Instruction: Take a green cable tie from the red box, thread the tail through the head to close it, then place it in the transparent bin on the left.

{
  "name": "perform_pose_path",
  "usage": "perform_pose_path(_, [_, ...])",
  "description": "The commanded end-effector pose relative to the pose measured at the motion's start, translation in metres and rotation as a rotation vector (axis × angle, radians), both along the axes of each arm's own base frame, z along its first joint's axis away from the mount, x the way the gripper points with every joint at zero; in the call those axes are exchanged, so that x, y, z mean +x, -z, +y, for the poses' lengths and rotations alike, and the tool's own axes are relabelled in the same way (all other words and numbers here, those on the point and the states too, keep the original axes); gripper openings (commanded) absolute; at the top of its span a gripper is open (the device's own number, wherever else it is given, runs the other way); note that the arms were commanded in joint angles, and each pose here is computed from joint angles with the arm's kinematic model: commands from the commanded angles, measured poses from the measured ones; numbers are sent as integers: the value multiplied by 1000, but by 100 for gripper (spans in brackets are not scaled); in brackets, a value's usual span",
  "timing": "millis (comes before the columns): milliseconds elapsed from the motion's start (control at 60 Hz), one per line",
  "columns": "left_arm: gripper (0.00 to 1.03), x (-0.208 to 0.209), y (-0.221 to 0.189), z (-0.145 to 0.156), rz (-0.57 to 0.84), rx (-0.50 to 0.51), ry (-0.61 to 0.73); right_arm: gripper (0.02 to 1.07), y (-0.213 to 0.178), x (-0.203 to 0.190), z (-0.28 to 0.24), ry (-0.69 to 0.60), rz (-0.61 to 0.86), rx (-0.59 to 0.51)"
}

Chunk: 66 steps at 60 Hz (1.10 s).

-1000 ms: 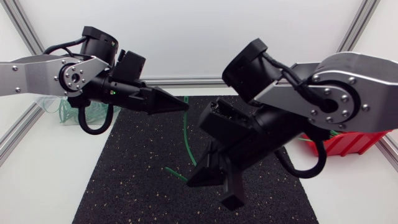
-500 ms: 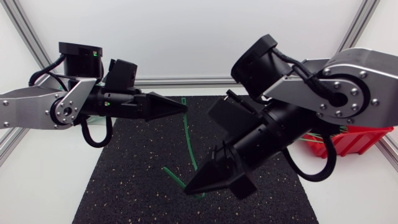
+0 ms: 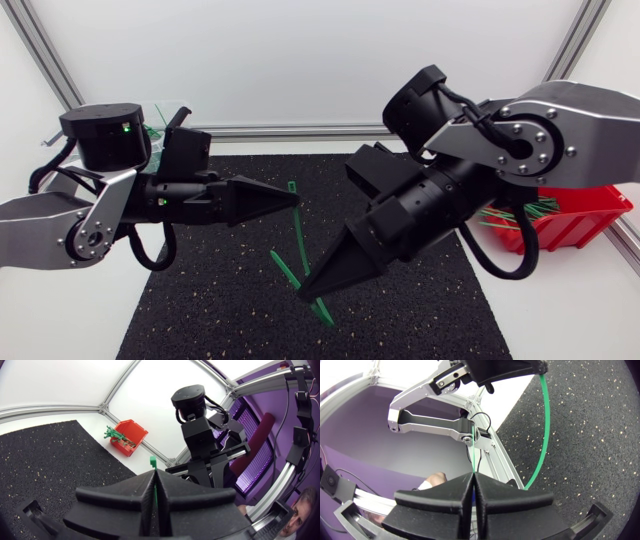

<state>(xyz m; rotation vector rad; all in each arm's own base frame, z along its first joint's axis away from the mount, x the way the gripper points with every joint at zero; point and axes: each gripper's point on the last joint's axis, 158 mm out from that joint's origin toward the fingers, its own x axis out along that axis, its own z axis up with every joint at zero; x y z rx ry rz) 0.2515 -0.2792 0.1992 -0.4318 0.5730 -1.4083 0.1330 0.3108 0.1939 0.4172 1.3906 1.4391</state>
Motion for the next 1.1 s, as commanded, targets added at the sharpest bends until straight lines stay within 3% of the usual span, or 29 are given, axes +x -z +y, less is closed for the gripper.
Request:
perform_pose_path(0, [3,-5,-1,-3,23,-11,-7,8,7,6,-5,52,112,-42])
perform_pose_path(267, [3,5,-16,-7,23,-48,-37,8,-12,23,-9,152,221,-54])
perform_pose_path(517, [3,8,-15,-8,26,-54,-40,8,-24,41,-14,299,431,-121])
perform_pose_path(1083, [3,19,-23,-14,4,-59,-87,8,-66,46,-8,314,511,-105])
